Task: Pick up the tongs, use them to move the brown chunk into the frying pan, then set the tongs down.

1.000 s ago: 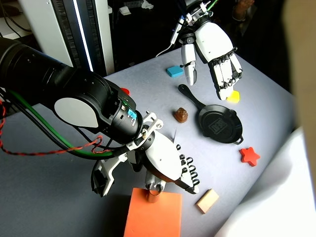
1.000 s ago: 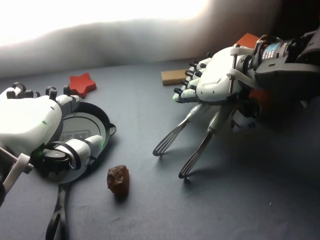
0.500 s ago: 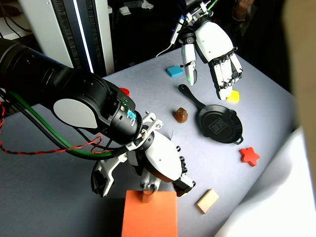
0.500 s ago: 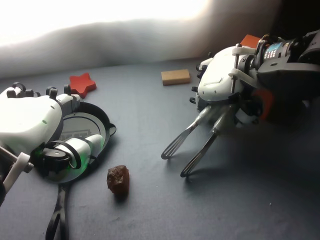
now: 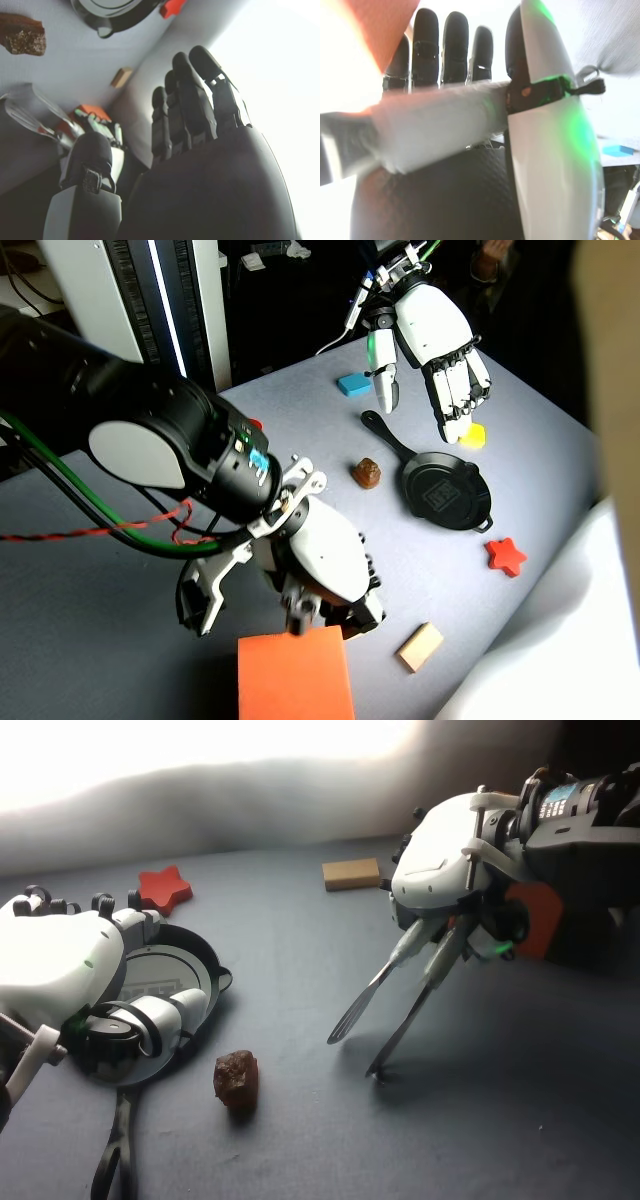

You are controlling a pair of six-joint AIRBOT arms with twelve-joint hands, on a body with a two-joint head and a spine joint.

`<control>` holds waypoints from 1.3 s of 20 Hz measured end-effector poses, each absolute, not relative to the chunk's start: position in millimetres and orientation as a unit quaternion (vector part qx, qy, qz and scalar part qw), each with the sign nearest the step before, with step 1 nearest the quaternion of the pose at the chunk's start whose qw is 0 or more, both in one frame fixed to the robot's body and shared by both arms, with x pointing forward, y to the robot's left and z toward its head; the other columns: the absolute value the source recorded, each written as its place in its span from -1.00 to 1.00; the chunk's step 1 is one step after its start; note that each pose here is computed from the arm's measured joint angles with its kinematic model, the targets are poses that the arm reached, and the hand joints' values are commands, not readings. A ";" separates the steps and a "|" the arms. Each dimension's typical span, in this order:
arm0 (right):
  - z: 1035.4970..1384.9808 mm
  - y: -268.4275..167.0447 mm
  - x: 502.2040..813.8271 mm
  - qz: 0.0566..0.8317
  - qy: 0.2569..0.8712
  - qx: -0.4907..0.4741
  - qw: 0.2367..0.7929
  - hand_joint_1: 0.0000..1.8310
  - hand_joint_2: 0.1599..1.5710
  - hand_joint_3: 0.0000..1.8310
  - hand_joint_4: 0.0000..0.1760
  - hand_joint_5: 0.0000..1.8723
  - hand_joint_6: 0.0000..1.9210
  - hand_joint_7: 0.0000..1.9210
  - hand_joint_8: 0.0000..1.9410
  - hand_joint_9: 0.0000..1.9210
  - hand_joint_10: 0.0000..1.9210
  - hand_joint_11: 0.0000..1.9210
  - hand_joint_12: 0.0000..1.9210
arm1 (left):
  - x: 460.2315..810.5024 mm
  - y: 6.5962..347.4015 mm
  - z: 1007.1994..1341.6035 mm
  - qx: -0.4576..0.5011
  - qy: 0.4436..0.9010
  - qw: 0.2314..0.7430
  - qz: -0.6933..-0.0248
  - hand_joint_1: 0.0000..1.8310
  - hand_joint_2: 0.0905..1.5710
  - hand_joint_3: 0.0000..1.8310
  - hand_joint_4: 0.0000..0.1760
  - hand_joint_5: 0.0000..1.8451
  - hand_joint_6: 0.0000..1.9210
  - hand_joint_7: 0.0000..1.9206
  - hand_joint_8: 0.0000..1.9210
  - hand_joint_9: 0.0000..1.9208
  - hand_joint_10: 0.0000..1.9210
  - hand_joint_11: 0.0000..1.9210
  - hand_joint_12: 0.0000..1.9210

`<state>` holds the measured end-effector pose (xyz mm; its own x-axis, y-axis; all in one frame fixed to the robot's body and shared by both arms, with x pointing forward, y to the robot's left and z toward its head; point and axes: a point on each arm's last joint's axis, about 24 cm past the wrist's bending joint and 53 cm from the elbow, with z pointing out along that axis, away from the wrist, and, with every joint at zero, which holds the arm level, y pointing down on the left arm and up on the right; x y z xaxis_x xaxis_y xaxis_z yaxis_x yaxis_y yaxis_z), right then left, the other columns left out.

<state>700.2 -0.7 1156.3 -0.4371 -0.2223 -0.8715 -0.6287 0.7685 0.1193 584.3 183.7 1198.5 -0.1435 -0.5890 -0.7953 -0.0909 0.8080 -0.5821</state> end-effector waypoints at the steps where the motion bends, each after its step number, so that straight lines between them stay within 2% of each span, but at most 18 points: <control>1: 1159.7 -1.2 698.0 0.226 0.821 -0.252 0.461 0.22 0.48 -1.00 -1.00 -0.14 0.29 0.06 -0.97 0.00 -0.90 -0.58 0.35 | 584.2 183.8 1198.4 -0.234 0.728 0.611 -0.204 -0.73 0.72 -1.00 -0.90 -0.71 -0.99 -0.66 -1.00 -0.56 -1.00 -1.00 0.28; 4: 1172.1 -8.7 685.9 0.251 0.826 -0.218 0.456 0.22 0.48 -1.00 -1.00 -0.15 0.30 0.06 -0.98 0.00 -0.90 -0.58 0.35 | 584.5 185.2 1196.4 -0.237 0.730 0.609 -0.202 -0.79 0.73 -1.00 -0.84 -0.72 -1.00 -0.67 -1.00 -0.58 -1.00 -1.00 0.25; 7: 1179.7 -13.2 672.1 0.265 0.827 -0.205 0.452 0.21 0.49 -1.00 -1.00 -0.16 0.31 0.07 -0.98 -0.01 -0.91 -0.59 0.38 | 585.4 186.5 1196.8 -0.239 0.728 0.610 -0.202 -0.78 0.74 -1.00 -0.94 -0.72 -1.00 -0.66 -1.00 -0.56 -0.99 -1.00 0.28; 10: 1181.2 -14.6 660.4 0.269 0.826 -0.210 0.449 0.22 0.48 -1.00 -1.00 -0.14 0.28 0.09 -0.98 0.01 -0.90 -0.56 0.38 | 585.4 186.4 1196.8 -0.239 0.729 0.609 -0.202 -0.74 0.74 -1.00 -0.96 -0.70 -1.00 -0.66 -1.00 -0.56 -1.00 -1.00 0.27; 11: 1183.3 -15.8 658.4 0.271 0.823 -0.211 0.453 0.22 0.48 -1.00 -1.00 -0.14 0.29 0.08 -0.99 0.00 -0.91 -0.56 0.38 | 585.3 186.3 1196.8 -0.239 0.729 0.609 -0.202 -0.76 0.74 -1.00 -0.88 -0.72 -1.00 -0.66 -1.00 -0.57 -1.00 -1.00 0.26; 14: 1203.0 -16.8 648.1 0.277 0.788 -0.236 0.496 0.22 0.48 -1.00 -1.00 -0.14 0.29 0.09 -0.99 0.00 -0.91 -0.57 0.40 | 584.6 186.1 1196.3 -0.239 0.729 0.609 -0.202 -0.78 0.74 -1.00 -0.92 -0.70 -0.99 -0.65 -1.00 -0.55 -0.99 -1.00 0.27; 15: 1209.5 -5.9 630.6 0.291 0.773 -0.253 0.503 0.22 0.48 -1.00 -1.00 -0.15 0.29 0.09 -0.99 0.00 -0.91 -0.57 0.40 | 584.0 184.8 1196.3 -0.238 0.730 0.608 -0.203 -0.76 0.72 -1.00 -0.91 -0.70 -0.99 -0.65 -1.00 -0.55 -0.99 -1.00 0.27; 18: 1198.8 2.1 615.5 0.301 0.777 -0.261 0.488 0.22 0.47 -1.00 -1.00 -0.13 0.27 0.11 -0.98 0.02 -0.90 -0.56 0.38 | 582.9 183.7 1196.5 -0.237 0.730 0.608 -0.204 -0.77 0.73 -1.00 -0.92 -0.71 -1.00 -0.66 -1.00 -0.57 -1.00 -1.00 0.25; 19: 1195.9 3.1 611.4 0.303 0.777 -0.263 0.485 0.22 0.47 -1.00 -1.00 -0.14 0.28 0.10 -0.99 0.02 -0.91 -0.56 0.36 | 582.3 183.7 1195.7 -0.239 0.731 0.606 -0.204 -0.71 0.74 -1.00 -0.98 -0.74 -1.00 -0.67 -1.00 -0.57 -1.00 -1.00 0.26; 21: 1207.0 1.8 608.0 0.323 0.762 -0.254 0.501 0.23 0.46 -1.00 -1.00 -0.12 0.26 0.10 -0.99 0.03 -0.91 -0.54 0.34 | 581.9 183.5 1195.0 -0.240 0.731 0.605 -0.204 -0.78 0.74 -0.99 -1.00 -0.72 -1.00 -0.67 -1.00 -0.56 -1.00 -1.00 0.29; 24: 1236.9 2.5 608.1 0.372 0.728 -0.226 0.530 0.23 0.46 -1.00 -1.00 -0.11 0.25 0.11 -0.99 0.03 -0.91 -0.54 0.33 | 583.3 183.4 1197.7 -0.240 0.729 0.607 -0.206 -0.77 0.74 -1.00 -1.00 -0.73 -1.00 -0.67 -1.00 -0.57 -1.00 -1.00 0.27; 26: 1236.2 10.4 600.7 0.380 0.725 -0.231 0.525 0.23 0.45 -1.00 -1.00 -0.11 0.24 0.11 -0.99 0.04 -0.91 -0.54 0.35 | 586.6 185.8 1201.3 -0.243 0.724 0.611 -0.207 -0.72 0.72 -1.00 -1.00 -0.73 -0.99 -0.68 -0.99 -0.58 -0.99 -1.00 0.25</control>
<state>600.7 10.4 1236.2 -0.3409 0.0641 -0.9379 -0.7347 0.6043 0.3083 586.6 185.8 1201.3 -0.1352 -0.6054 -0.7844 -0.0991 0.7960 -0.5972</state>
